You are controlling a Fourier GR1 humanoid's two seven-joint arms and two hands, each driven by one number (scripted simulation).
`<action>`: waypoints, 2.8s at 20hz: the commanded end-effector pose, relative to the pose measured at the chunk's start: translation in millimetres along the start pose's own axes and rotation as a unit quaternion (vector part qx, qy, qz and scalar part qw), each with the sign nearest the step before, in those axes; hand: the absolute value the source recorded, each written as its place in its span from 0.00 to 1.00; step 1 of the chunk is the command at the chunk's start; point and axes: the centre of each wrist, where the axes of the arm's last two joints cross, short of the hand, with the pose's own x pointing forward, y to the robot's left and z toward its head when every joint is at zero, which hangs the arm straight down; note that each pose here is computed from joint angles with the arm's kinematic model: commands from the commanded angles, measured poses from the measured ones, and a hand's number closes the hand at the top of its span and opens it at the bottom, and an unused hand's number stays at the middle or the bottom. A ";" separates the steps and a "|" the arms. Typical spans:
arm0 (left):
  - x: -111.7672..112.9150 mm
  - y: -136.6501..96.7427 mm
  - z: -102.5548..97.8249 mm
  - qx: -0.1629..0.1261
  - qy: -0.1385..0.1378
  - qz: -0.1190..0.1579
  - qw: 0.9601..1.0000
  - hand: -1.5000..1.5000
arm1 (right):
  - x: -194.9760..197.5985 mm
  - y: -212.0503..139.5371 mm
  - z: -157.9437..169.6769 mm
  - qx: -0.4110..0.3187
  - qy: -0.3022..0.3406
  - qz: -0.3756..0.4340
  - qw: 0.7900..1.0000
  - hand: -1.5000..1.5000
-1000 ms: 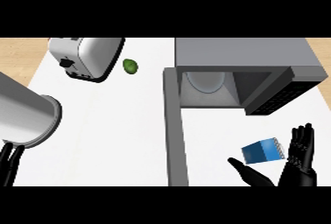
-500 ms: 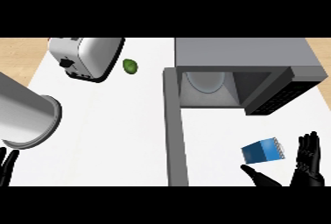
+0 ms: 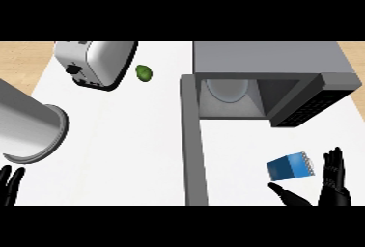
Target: Pick up the milk, place it into the microwave and close the microwave
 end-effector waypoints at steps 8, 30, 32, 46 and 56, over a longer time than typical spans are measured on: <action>2.1 3.7 2.6 0.005 -0.002 0.000 1.000 0.00 | -32.6 -8.5 6.1 0.016 0.022 -0.007 1.000 0.00; -7.2 4.3 17.0 0.001 0.011 0.014 1.000 0.00 | -85.0 5.2 -9.8 0.015 0.004 -0.120 0.993 1.00; -10.0 18.6 5.3 0.004 0.014 0.006 1.000 0.00 | -84.2 4.3 -25.7 0.027 0.004 -0.154 0.988 1.00; -4.5 28.7 11.5 0.005 0.005 -0.003 1.000 0.00 | -49.5 46.5 -65.7 0.150 -0.017 -0.249 0.957 1.00; -0.4 28.0 19.1 0.015 0.010 -0.002 1.000 0.00 | -11.8 84.1 -61.4 0.287 -0.026 -0.270 0.919 1.00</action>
